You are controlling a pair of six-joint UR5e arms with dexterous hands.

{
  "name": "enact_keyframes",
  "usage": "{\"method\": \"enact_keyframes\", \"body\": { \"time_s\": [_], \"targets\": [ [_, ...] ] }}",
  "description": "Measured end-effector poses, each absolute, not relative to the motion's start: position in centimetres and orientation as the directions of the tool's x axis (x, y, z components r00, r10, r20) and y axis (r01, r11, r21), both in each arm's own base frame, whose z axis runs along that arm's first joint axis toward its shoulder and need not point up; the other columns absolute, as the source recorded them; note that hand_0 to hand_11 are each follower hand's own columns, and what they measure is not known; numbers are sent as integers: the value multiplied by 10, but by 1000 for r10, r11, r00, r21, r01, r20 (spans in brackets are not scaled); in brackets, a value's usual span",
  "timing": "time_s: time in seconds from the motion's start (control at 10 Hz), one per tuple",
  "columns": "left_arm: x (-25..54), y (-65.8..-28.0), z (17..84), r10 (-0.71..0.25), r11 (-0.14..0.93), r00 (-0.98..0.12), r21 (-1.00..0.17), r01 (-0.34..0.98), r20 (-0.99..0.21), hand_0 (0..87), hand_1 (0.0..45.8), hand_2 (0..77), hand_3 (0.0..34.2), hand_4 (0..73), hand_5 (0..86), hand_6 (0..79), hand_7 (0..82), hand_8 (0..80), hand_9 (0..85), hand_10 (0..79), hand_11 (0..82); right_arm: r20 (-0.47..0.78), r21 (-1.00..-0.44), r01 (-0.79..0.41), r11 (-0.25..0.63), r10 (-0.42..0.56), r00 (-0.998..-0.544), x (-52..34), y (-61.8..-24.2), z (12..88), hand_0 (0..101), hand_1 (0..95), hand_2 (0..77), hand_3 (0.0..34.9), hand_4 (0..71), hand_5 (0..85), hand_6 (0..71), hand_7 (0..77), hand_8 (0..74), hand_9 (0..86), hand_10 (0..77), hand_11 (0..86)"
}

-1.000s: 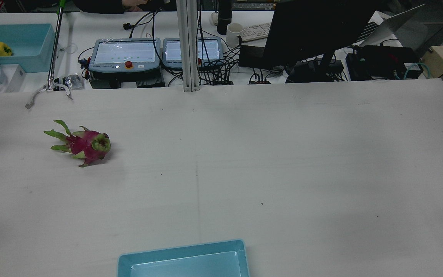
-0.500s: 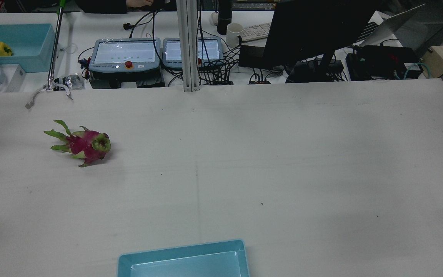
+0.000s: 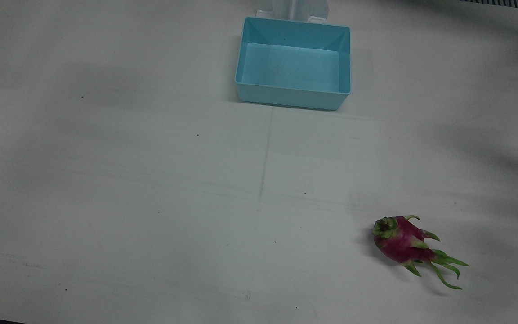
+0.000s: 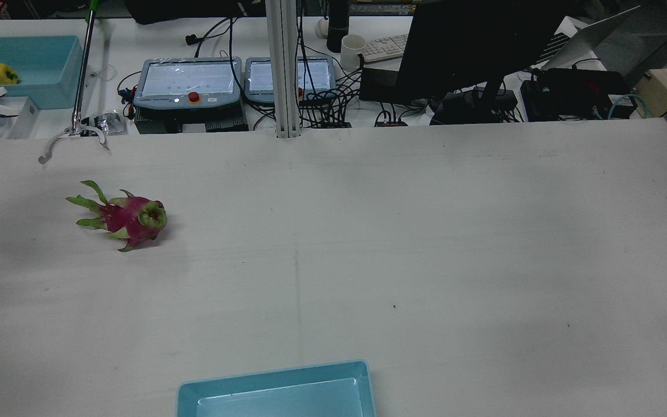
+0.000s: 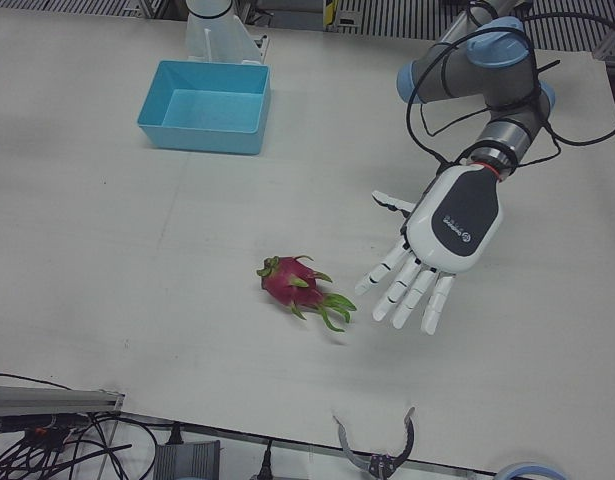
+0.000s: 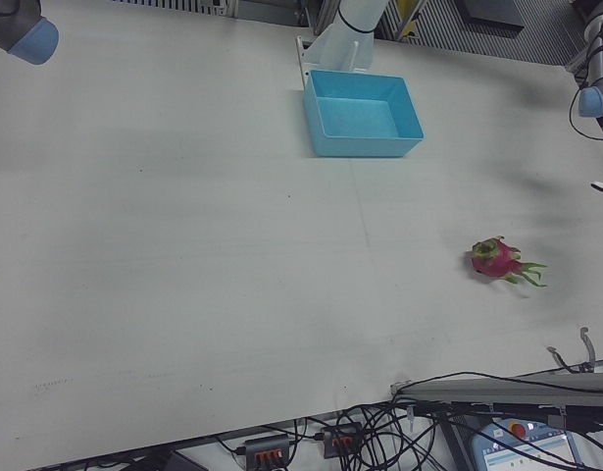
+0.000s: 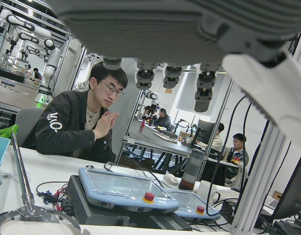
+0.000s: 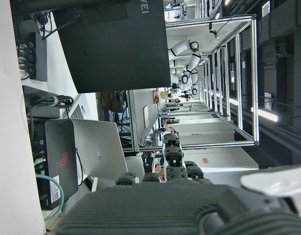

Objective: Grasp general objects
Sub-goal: 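Move the left hand toward the pink dragon fruit, fingers open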

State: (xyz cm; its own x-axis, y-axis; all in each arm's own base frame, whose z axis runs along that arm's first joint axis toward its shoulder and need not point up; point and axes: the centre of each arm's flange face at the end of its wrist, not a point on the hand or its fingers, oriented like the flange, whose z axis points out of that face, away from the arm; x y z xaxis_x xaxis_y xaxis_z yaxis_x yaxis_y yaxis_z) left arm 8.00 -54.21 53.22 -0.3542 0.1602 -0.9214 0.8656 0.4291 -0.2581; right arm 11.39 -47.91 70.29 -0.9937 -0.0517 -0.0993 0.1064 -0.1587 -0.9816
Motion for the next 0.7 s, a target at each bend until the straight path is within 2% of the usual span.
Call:
{"method": "enact_keyframes", "body": {
  "time_s": [0.2,0.3,0.4,0.5,0.6,0.7],
  "targets": [
    [130,-533,529,168,405,-280,-193,894,-945,505,0,5,149,33,185,27,109,142,22,11,11,-100,-982,107,-159,-52,-994,114,-479,703,1,82,16,0,0,0,0,0,0,5,0,5],
    [155,-527,529,172,391,-246,-164,906,-954,505,0,5,149,33,185,27,109,142,22,11,11,-100,-982,107,-159,-52,-994,114,-479,703,0,82,16,0,0,0,0,0,0,5,0,5],
    [181,-520,532,173,376,-215,-138,916,-961,511,0,11,198,27,180,27,98,142,22,11,11,-99,-982,106,-159,-52,-994,114,-479,703,0,82,16,0,0,0,0,0,0,5,0,5],
    [202,-513,535,169,363,-193,-120,924,-967,511,0,11,198,27,180,27,98,142,22,11,5,-99,-982,107,-159,-52,-994,114,-479,703,1,82,16,0,0,0,0,0,0,5,0,5],
    [216,-512,538,165,358,-180,-111,927,-970,512,0,11,241,11,164,16,82,136,22,11,5,-99,-982,107,-159,-52,-994,114,-479,703,1,82,16,0,0,0,0,0,0,5,0,5],
    [226,-514,539,162,355,-172,-105,929,-972,500,0,11,249,11,164,16,82,136,22,11,11,-99,-982,106,-159,-52,-994,114,-479,703,1,82,16,0,0,0,0,0,0,5,0,5]
  ]
}}
